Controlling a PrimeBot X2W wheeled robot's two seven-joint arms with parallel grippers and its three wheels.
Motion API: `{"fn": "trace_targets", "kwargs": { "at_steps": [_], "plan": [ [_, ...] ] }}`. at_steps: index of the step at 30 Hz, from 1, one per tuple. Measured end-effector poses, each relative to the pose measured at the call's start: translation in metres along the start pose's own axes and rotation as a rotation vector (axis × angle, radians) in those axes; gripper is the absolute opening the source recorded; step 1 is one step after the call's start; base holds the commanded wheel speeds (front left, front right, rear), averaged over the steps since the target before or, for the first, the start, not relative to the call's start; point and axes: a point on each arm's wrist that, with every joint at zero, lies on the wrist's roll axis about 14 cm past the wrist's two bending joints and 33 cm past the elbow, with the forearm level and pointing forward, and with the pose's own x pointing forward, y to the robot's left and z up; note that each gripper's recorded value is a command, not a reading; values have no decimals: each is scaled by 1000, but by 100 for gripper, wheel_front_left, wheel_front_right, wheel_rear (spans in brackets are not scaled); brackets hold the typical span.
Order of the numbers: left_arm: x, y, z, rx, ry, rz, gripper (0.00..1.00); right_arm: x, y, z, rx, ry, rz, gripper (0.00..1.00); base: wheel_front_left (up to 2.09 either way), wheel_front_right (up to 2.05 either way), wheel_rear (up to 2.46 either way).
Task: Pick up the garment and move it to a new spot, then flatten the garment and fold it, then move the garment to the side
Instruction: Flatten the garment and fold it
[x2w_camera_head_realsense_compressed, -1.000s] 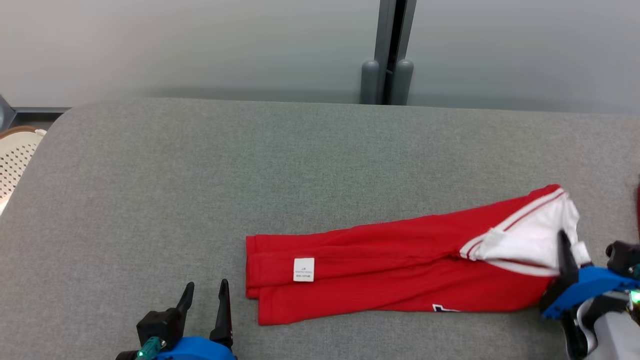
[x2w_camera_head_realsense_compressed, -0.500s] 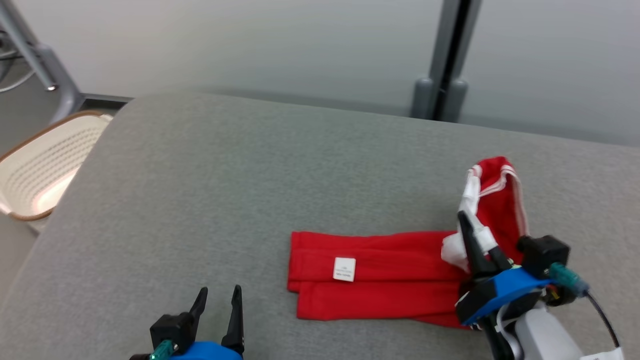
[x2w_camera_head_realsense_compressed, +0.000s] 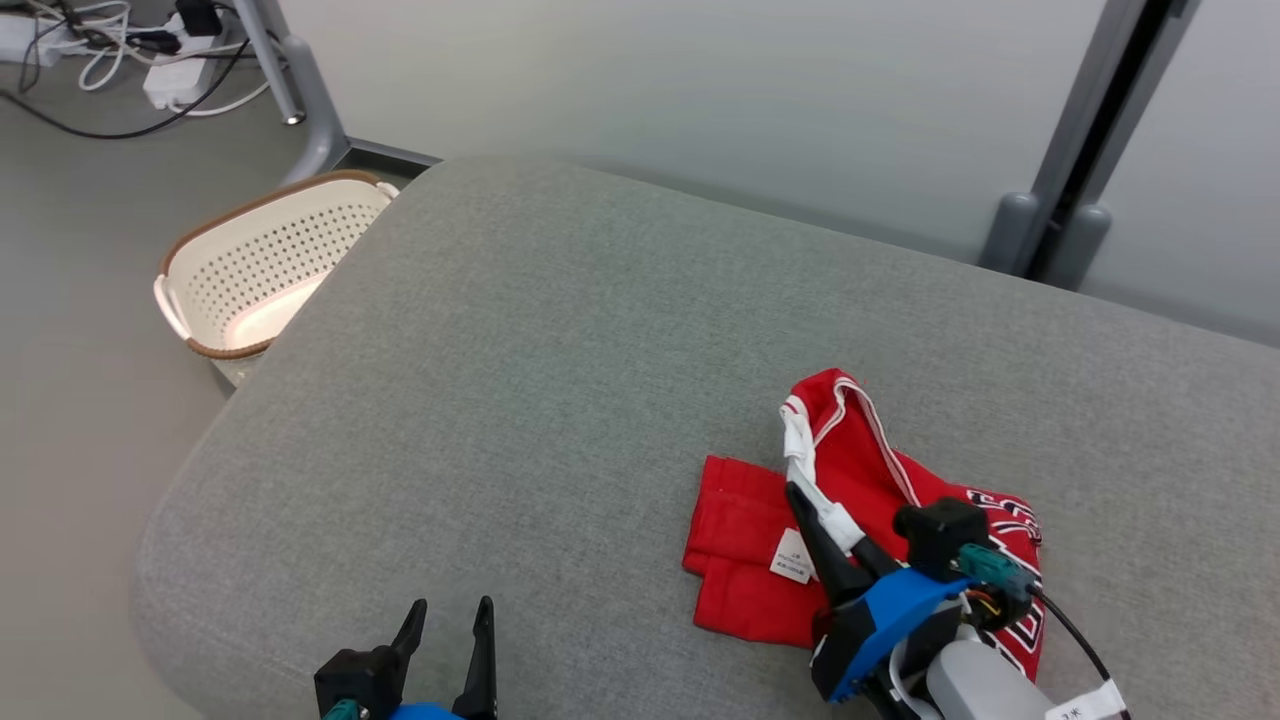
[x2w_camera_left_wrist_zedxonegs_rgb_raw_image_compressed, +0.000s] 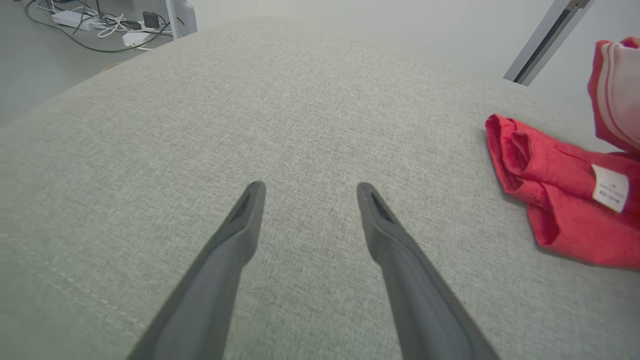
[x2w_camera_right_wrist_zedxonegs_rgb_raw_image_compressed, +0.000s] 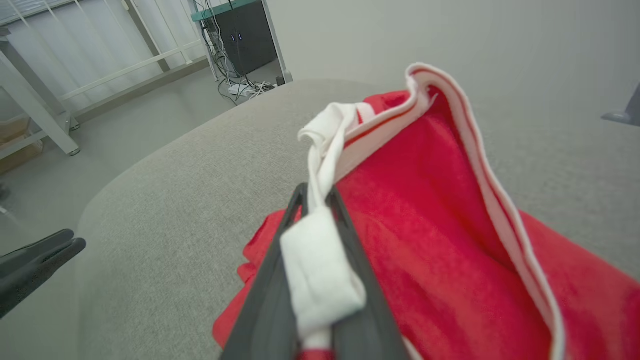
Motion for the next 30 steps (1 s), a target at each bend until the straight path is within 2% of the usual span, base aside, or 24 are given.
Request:
{"fn": "trace_targets", "kwargs": {
  "at_steps": [2, 3, 4, 5, 8, 12, 18, 23, 30],
  "plan": [
    [-1, 2, -1, -2, 1, 9, 100, 6, 8, -1, -1, 8, 26, 24, 0, 0, 0],
    [-2, 3, -1, -2, 1, 11, 100, 7, 11, 0, 7, 8, 35, 42, 0, 0, 0],
    [-2, 4, -1, -2, 2, 13, 100, 9, 16, 2, 20, 3, 49, 96, 0, 0, 0],
    [-2, 3, -1, -2, 2, 12, 100, 10, 21, 6, 35, -10, 65, 100, 0, 0, 0],
    [0, 1, 0, 0, 1, 3, 100, 12, 29, 24, 55, -65, 84, 100, 0, 0, 0],
    [5, -8, 2, 13, -3, -29, 100, 6, 9, 52, 40, -154, 25, 100, 0, 0, 0],
    [17, -30, 12, 38, -24, -103, 100, -37, -56, 57, -16, -200, -197, 100, 0, 0, 0],
    [29, -58, 18, 74, -38, -195, 100, -95, -111, 49, -43, -202, -417, 100, 0, 0, 0],
    [37, -84, 19, 108, -37, -275, 100, -151, -141, 32, -71, -166, -579, 100, 0, 0, 0]
  ]
}}
